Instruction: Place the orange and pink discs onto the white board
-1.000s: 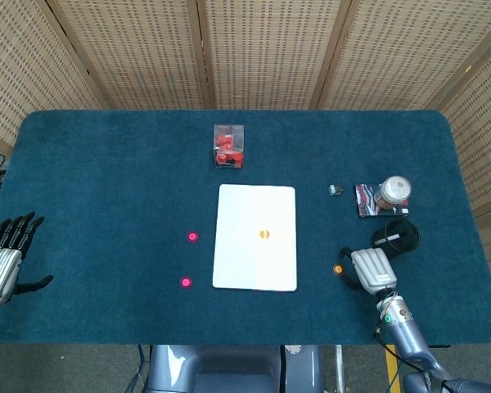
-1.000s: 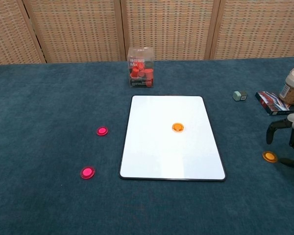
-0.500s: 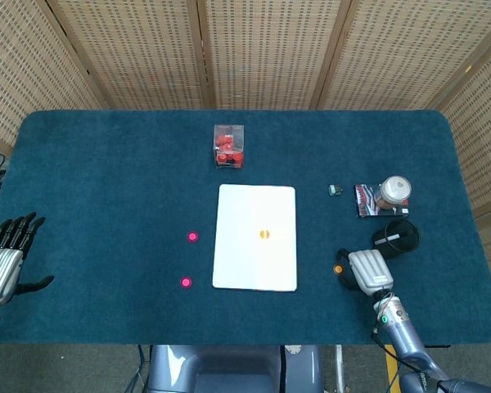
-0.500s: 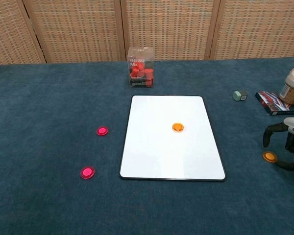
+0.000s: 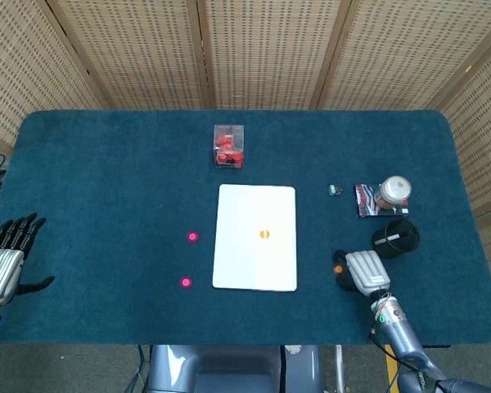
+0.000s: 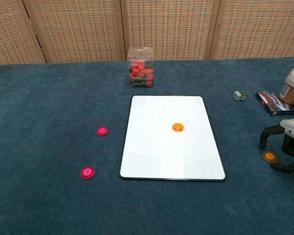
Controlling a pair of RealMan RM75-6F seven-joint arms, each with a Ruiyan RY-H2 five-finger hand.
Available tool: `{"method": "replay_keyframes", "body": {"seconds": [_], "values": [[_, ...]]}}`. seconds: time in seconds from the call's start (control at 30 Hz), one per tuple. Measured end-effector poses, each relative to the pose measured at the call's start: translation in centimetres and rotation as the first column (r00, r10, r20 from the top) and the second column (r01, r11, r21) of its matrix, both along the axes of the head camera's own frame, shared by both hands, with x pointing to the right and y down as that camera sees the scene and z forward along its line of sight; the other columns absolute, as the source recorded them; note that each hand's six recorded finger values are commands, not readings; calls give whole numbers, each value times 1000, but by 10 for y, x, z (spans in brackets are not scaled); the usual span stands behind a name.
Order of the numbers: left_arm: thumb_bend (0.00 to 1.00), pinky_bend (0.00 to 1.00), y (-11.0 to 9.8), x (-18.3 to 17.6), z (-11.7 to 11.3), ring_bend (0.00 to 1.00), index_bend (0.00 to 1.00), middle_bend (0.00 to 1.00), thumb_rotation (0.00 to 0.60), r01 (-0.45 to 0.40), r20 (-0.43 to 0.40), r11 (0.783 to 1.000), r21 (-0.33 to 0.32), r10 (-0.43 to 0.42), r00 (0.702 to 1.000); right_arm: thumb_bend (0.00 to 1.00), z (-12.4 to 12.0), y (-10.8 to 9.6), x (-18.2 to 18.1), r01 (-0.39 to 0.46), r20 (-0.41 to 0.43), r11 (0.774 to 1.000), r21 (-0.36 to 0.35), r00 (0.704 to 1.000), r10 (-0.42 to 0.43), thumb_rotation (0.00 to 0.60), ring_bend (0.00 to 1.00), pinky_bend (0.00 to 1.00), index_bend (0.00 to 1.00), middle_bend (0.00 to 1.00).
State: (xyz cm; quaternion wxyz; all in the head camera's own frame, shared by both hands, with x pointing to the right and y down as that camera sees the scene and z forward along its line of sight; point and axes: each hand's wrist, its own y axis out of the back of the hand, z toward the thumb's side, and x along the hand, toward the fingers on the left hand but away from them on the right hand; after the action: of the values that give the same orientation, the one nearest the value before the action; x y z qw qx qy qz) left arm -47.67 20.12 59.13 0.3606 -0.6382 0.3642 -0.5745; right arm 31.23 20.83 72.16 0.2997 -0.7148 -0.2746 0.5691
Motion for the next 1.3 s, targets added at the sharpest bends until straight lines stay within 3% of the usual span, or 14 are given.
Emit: {"method": "replay_keyframes", "body": {"seconds": [0.23,0.57,0.9,1.3], "values": [[0,0,0,0,0,0,0,0,600,0,0,1000,-2,0,1000,352,3,0,2,-6,-8,1000,-14,1000,6,600,1000,1000,395,1000],[0,0,0,0,0,0,0,0,600,1,2,1000,-1,-1,1000,358,4,-2,0,-10,-4,1000,-17,1000,10,600,1000,1000,501,1000],[0,0,-1,0,1,0,0,0,600,1,2,1000,-4,-1,1000,363,1,-5,-2,-15,11,1000,-8,1000,16,600,1000,1000,506,1000],[0,0,0,0,2,0,0,0,600,2,4,1000,-7,-2,1000,363,-30,-36,-60,30,119,999,43,992,-34,600,1000,1000,506,1000]]}}
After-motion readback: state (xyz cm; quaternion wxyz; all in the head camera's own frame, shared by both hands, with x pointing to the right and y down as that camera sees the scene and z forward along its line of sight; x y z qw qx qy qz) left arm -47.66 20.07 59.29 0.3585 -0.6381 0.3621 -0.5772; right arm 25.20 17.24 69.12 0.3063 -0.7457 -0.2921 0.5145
